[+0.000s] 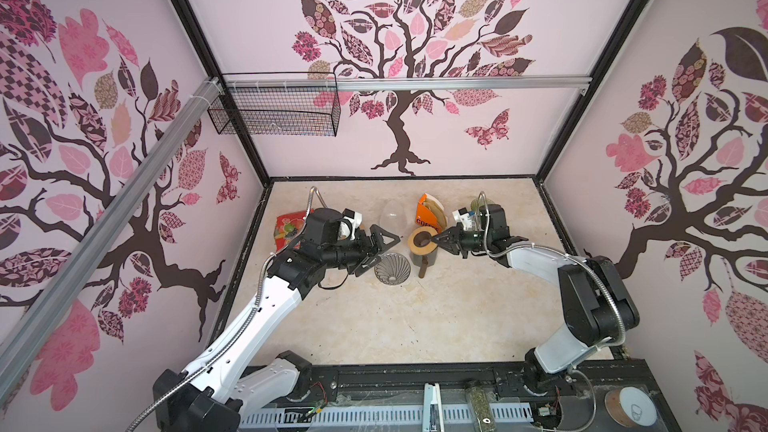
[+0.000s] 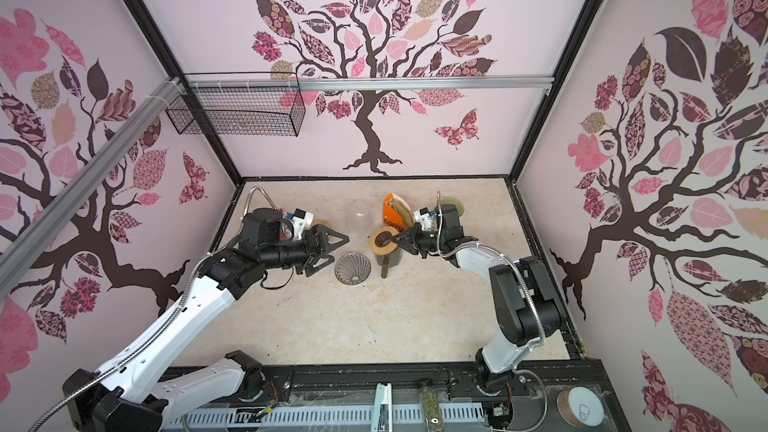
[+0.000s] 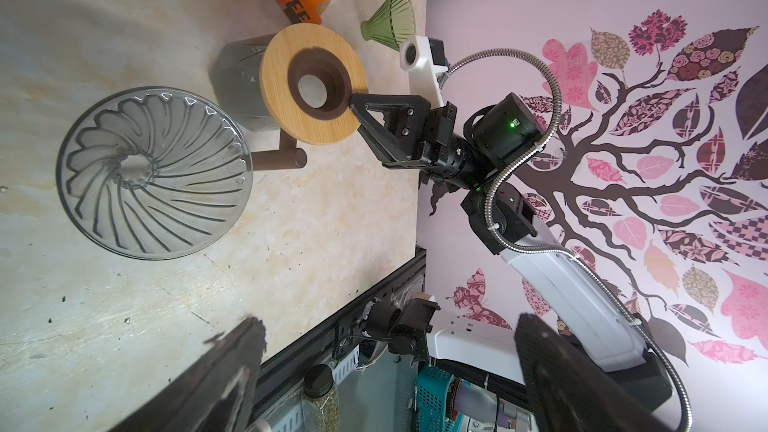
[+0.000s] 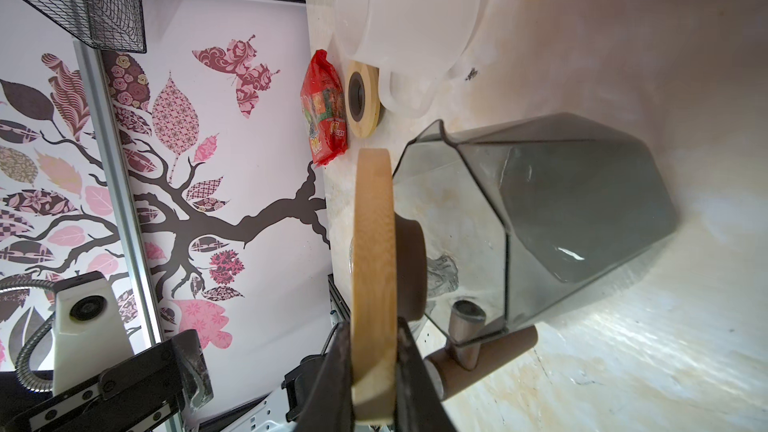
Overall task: Place the coffee filter in the dripper
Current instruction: 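Lower the wooden ring onto the top of the gray cup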
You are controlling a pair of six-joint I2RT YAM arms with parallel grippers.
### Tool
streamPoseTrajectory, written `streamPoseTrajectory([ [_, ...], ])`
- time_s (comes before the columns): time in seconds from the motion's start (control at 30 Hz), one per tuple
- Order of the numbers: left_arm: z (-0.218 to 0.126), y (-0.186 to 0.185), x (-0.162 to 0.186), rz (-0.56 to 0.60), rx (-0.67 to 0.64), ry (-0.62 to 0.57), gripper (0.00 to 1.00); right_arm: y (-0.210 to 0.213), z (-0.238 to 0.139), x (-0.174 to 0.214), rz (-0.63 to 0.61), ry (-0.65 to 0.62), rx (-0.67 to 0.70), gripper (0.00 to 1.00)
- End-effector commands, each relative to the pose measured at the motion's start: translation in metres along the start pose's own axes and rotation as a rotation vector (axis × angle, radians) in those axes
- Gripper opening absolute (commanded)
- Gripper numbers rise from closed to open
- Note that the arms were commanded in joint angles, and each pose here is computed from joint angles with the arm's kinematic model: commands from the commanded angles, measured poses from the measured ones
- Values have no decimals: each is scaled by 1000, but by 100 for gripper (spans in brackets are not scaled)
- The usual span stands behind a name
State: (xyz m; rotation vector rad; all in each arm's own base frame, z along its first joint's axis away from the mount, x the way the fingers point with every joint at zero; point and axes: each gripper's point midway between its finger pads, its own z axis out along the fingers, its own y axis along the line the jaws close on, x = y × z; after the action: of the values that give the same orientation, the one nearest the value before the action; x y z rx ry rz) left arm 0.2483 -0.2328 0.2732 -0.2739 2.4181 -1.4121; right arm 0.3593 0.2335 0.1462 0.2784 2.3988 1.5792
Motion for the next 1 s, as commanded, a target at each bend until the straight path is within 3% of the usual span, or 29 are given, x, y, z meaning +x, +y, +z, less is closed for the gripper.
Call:
streamPoseTrajectory([
  [0.0, -7, -6, -2, 28, 11, -21, 97, 9, 3, -5, -48, 9, -20, 0],
  [0.97, -9, 3, 2, -10, 6, -28, 97, -3, -6, -7, -53, -28, 57, 18],
])
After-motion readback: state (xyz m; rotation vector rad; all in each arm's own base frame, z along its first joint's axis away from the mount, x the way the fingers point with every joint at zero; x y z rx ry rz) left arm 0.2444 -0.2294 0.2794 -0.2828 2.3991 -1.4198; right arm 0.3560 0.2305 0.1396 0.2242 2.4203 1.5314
